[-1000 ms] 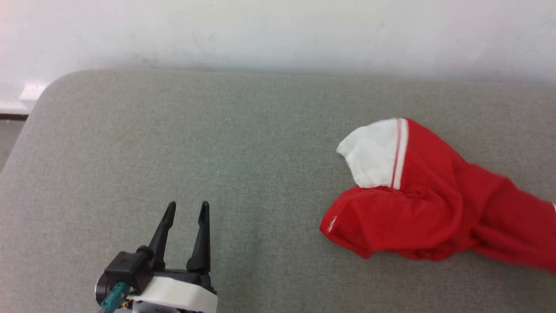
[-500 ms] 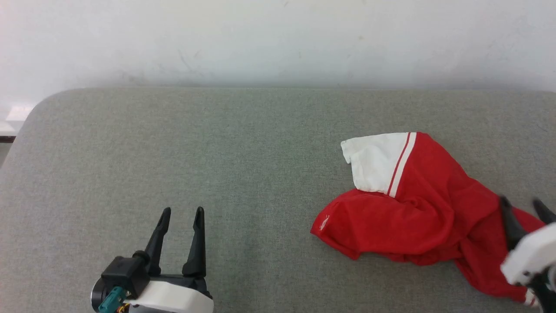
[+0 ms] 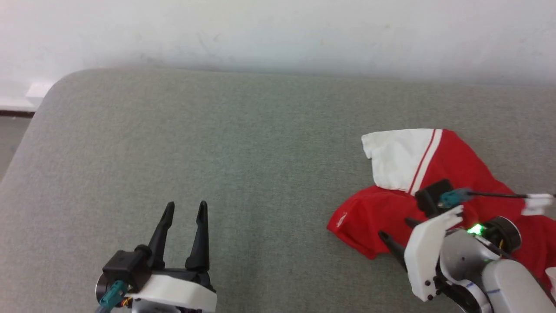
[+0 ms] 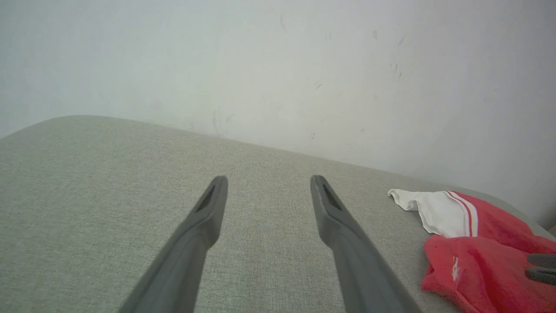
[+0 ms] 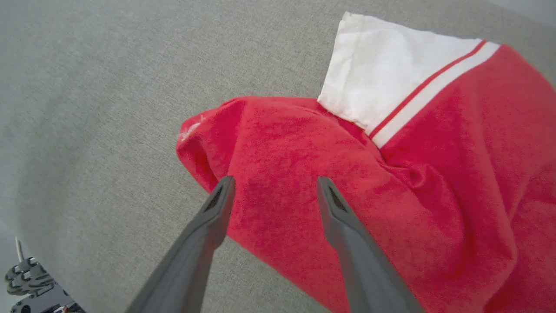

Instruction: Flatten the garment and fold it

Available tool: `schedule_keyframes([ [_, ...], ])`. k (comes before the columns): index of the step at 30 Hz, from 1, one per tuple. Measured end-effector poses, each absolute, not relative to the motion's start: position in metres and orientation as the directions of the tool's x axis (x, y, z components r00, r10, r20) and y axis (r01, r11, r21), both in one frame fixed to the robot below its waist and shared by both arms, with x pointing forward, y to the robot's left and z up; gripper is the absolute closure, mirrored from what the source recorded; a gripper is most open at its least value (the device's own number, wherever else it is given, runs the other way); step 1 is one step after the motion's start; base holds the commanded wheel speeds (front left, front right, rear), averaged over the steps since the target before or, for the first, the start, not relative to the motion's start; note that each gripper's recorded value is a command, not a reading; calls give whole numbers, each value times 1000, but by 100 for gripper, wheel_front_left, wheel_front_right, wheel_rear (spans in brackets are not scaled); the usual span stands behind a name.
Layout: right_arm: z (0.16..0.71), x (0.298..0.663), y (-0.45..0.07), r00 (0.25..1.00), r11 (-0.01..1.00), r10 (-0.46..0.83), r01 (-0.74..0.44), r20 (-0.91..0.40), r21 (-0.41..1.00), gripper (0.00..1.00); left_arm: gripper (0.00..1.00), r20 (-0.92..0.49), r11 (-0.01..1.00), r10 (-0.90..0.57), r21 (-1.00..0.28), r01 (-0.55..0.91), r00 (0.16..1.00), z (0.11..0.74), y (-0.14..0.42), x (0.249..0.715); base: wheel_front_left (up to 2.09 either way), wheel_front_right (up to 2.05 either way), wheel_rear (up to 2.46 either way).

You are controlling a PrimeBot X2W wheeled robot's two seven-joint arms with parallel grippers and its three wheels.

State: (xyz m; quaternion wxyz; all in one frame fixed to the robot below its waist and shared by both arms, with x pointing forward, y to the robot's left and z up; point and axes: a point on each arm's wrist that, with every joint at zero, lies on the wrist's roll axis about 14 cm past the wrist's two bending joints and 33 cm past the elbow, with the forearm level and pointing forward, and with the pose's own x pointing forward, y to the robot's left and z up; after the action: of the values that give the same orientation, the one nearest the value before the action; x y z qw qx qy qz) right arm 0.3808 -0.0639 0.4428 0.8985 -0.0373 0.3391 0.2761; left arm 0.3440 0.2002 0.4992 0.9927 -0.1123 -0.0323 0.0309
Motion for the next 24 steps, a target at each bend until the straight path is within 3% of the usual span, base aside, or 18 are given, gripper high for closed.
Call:
schedule_keyframes([
  [8, 389, 383, -48, 454, 771, 418, -635, -787, 43, 0, 0, 34, 968, 117, -229, -106, 993, 493, 215, 342, 0, 0, 0],
  [9, 390, 385, -42, 448, 761, 431, -647, -783, 49, 22, 0, 29, 967, 122, -228, -113, 992, 492, 216, 341, 0, 0, 0],
  [10, 392, 386, -36, 440, 754, 451, -653, -777, 68, 56, 0, 25, 966, 127, -228, -118, 992, 491, 217, 340, 0, 0, 0],
  [11, 393, 384, -31, 430, 747, 470, -659, -771, 88, 83, 0, 23, 966, 130, -230, -121, 991, 490, 218, 339, 0, 0, 0],
  [12, 394, 381, -25, 420, 736, 489, -669, -765, 103, 100, 0, 23, 964, 131, -234, -123, 991, 490, 219, 339, 0, 0, 0],
  [17, 411, 351, 7, 335, 645, 611, -736, -717, 206, 100, 0, 33, 966, 112, -240, -100, 993, 493, 212, 341, 0, 0, 0],
  [21, 412, 296, 18, 152, 537, 666, -778, -730, 327, 100, 0, 39, 967, 84, -246, -72, 996, 494, 204, 344, 0, 0, 0],
  [24, 398, 263, 0, 44, 522, 630, -763, -775, 382, 100, 0, 36, 966, 65, -252, -54, 997, 493, 197, 346, 0, 0, 0],
])
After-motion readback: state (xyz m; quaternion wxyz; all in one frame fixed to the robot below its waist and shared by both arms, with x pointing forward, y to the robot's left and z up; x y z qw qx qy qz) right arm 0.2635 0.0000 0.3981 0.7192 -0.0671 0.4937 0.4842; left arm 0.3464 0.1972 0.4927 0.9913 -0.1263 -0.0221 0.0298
